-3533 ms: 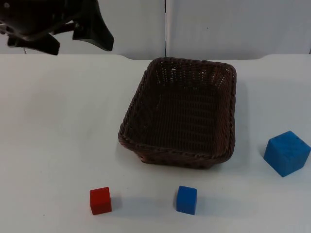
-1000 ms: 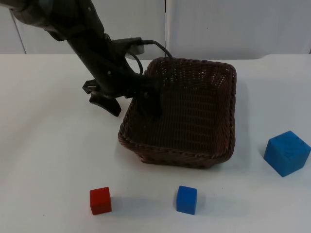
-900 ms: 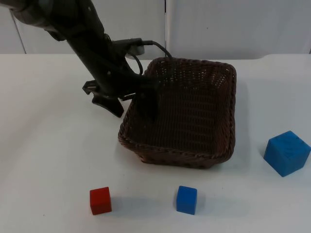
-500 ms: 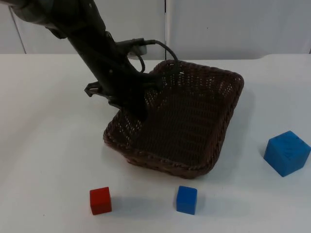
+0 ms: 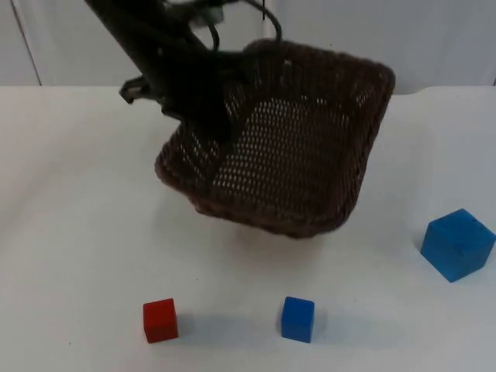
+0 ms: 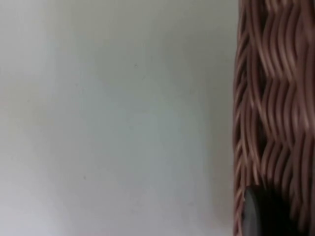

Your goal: Pick up the basket with the left hand and place the largest block into the basket with the right hand.

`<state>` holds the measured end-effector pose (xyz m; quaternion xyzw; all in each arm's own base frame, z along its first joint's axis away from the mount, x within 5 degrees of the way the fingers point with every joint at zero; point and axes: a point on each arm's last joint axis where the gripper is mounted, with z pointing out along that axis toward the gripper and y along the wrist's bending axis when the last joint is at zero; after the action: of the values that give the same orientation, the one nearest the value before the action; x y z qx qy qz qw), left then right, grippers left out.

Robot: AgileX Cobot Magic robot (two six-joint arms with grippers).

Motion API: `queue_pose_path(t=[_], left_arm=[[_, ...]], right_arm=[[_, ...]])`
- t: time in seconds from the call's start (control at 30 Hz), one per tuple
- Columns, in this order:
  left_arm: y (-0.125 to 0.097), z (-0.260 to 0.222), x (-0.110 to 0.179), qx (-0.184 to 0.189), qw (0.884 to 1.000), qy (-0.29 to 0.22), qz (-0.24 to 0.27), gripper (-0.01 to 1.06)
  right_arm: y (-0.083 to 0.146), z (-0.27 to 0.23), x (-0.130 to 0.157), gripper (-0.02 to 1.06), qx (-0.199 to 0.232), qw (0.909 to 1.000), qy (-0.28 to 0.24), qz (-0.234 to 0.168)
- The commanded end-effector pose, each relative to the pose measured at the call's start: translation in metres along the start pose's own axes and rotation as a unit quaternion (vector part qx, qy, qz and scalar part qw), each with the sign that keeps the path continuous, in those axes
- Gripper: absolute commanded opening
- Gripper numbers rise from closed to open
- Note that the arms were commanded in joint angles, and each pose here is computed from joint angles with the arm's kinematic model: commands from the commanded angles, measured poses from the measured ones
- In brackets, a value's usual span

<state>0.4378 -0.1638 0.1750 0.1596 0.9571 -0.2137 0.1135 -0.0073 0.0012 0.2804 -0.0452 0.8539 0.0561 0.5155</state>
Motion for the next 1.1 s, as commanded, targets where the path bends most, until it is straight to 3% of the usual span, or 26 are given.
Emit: queue_pose_path(t=[0.0, 0.2, 0.6, 0.9, 1.07], left_arm=[[-0.007, -0.025, -0.004, 0.028, 0.999, -0.020, -0.022, 0.00], [-0.003, -0.045, -0.001, 0.048, 0.998, -0.018, -0.046, 0.00], [-0.005, -0.061, 0.019, 0.040, 0.998, -0.019, -0.055, 0.00], [-0.011, -0.076, 0.055, 0.029, 0.998, -0.022, -0.044, 0.00], [-0.007, -0.088, 0.080, 0.023, 0.996, -0.041, -0.071, 0.00]], right_arm=[[0.000, 0.000, 0.000, 1.05, 0.002, 1.0000, -0.004, 0.000], [0.000, 0.000, 0.000, 1.05, 0.002, 1.0000, -0.004, 0.000], [0.000, 0.000, 0.000, 1.05, 0.002, 1.0000, -0.004, 0.000], [0.000, 0.000, 0.000, 1.05, 0.002, 1.0000, -0.004, 0.000], [0.000, 0.000, 0.000, 1.05, 0.002, 1.0000, -0.004, 0.000]])
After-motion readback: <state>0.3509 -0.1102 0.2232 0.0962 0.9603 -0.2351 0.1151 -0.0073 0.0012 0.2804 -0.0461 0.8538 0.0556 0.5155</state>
